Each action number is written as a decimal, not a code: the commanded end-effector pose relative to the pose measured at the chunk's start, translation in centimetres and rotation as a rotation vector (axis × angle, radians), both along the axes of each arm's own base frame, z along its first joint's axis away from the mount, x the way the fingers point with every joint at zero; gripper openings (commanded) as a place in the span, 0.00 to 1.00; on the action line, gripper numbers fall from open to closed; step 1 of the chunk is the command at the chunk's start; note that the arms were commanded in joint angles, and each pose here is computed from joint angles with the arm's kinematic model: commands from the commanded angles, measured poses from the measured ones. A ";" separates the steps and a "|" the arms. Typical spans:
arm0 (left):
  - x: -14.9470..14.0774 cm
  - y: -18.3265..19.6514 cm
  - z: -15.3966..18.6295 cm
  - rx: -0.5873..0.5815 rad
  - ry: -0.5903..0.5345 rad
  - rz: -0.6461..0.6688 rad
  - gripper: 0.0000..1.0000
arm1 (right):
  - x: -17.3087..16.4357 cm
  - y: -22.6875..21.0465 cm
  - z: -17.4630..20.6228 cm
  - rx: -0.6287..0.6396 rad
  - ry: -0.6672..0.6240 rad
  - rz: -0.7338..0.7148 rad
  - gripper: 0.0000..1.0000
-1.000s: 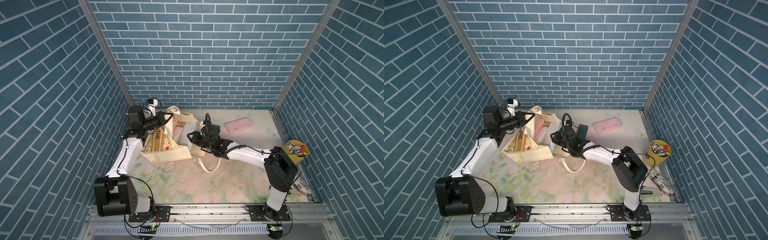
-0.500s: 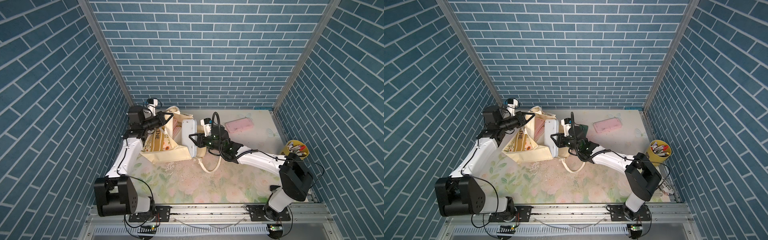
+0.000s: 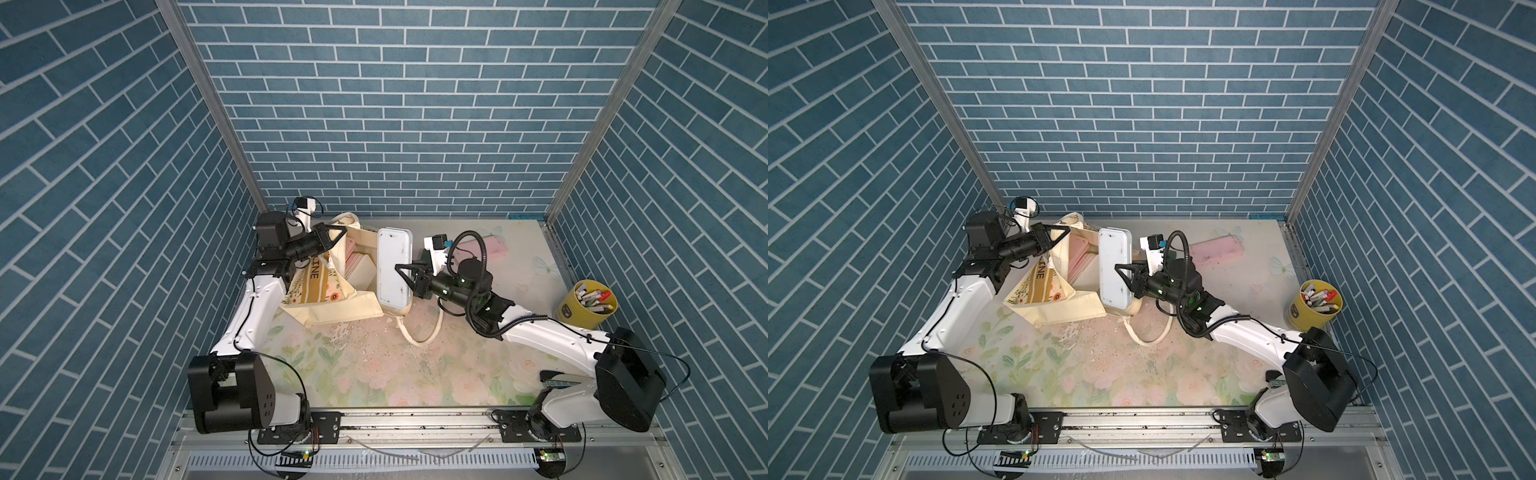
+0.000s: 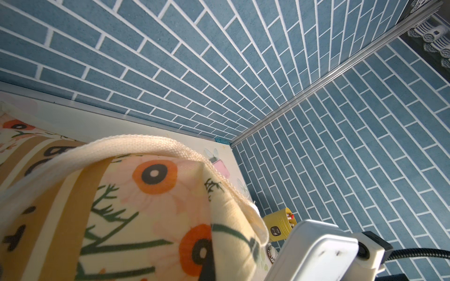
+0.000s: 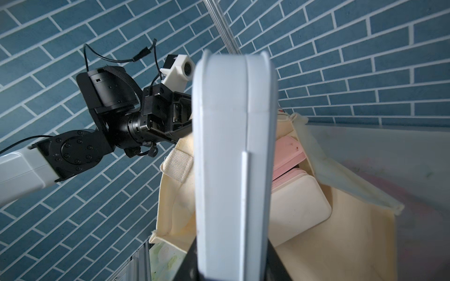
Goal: Take out the pencil case from the canvas bag
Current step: Place the pencil case at the center of the board.
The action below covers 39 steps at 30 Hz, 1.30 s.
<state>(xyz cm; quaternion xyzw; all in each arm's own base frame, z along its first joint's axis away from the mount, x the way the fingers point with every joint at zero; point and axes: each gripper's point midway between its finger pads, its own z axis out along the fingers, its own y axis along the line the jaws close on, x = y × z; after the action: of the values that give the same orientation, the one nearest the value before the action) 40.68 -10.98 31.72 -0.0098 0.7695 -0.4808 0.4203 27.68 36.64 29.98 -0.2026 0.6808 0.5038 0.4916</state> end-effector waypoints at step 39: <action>-0.3 0.0 2.5 0.022 -0.090 -0.013 0.00 | 11.5 -22.2 -11.7 -0.070 0.550 -0.859 0.00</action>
<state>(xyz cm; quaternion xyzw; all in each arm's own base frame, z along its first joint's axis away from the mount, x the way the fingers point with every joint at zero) 40.60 -10.97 31.53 -0.0053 0.7729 -0.4759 0.4196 39.57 15.62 22.05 0.1611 0.8019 0.2736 0.5061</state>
